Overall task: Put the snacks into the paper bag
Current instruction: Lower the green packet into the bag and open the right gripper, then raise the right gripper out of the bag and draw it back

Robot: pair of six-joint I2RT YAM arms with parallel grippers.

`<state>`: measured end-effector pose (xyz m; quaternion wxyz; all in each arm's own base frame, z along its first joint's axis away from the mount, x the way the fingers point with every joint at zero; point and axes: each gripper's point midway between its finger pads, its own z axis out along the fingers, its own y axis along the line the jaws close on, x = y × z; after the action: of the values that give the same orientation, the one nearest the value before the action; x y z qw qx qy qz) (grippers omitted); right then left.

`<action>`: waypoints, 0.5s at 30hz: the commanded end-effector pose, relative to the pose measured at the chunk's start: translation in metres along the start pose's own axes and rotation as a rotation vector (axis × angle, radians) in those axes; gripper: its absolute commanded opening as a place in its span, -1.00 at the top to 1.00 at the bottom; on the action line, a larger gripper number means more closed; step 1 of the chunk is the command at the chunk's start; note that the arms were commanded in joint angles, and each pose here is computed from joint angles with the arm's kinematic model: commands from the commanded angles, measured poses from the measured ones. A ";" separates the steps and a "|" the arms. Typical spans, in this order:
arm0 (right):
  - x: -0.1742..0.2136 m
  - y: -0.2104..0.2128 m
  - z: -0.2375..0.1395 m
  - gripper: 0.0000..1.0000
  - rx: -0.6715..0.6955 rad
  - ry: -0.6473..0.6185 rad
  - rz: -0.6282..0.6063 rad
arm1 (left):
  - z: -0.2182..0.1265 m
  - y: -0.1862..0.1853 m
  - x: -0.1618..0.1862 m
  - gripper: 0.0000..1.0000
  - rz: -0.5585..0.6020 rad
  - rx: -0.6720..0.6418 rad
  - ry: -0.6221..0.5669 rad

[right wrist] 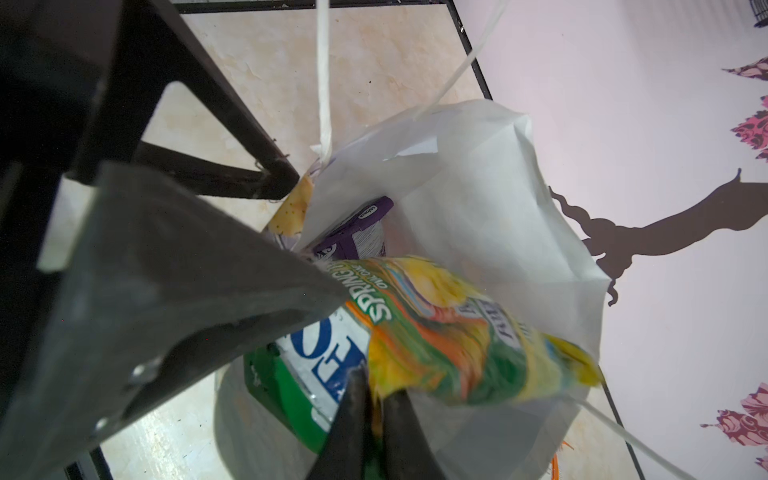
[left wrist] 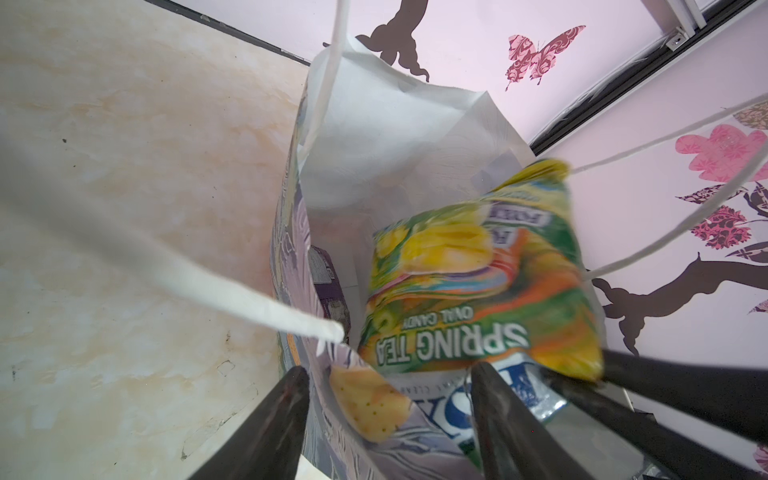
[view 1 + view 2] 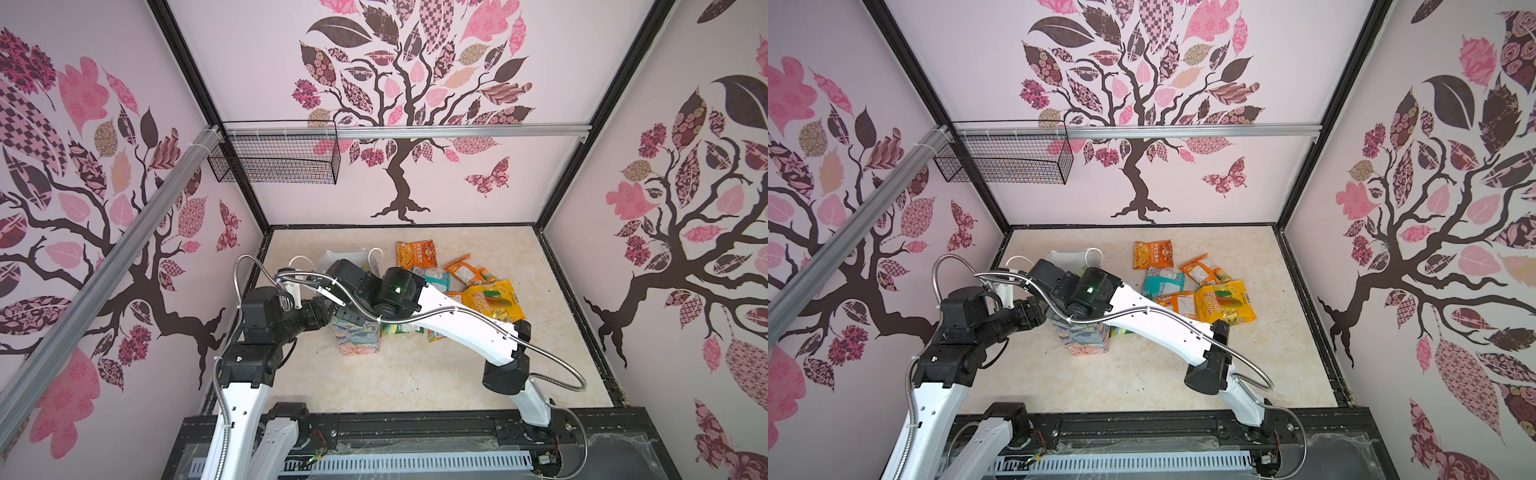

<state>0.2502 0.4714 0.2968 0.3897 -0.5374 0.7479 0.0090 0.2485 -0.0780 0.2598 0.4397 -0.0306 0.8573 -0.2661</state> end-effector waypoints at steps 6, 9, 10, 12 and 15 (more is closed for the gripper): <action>-0.022 -0.010 -0.013 0.29 -0.007 -0.094 0.059 | 0.000 -0.001 0.002 -0.30 0.016 0.011 -0.004; -0.033 -0.016 -0.030 0.27 -0.018 -0.143 0.090 | 0.000 -0.001 0.002 -0.30 0.016 0.012 -0.005; -0.037 -0.019 -0.038 0.27 -0.023 -0.164 0.107 | 0.000 -0.002 0.002 -0.30 0.017 0.013 -0.005; -0.043 -0.025 -0.055 0.27 -0.029 -0.206 0.141 | 0.000 -0.002 0.002 -0.30 0.017 0.013 -0.006; -0.050 -0.034 -0.080 0.27 -0.043 -0.265 0.196 | 0.000 -0.002 0.002 -0.30 0.016 0.015 -0.005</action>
<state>0.2498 0.4803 0.3292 0.4221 -0.5053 0.7493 0.0703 0.2479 -0.0779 0.2610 0.4418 -0.0300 0.8562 -0.2663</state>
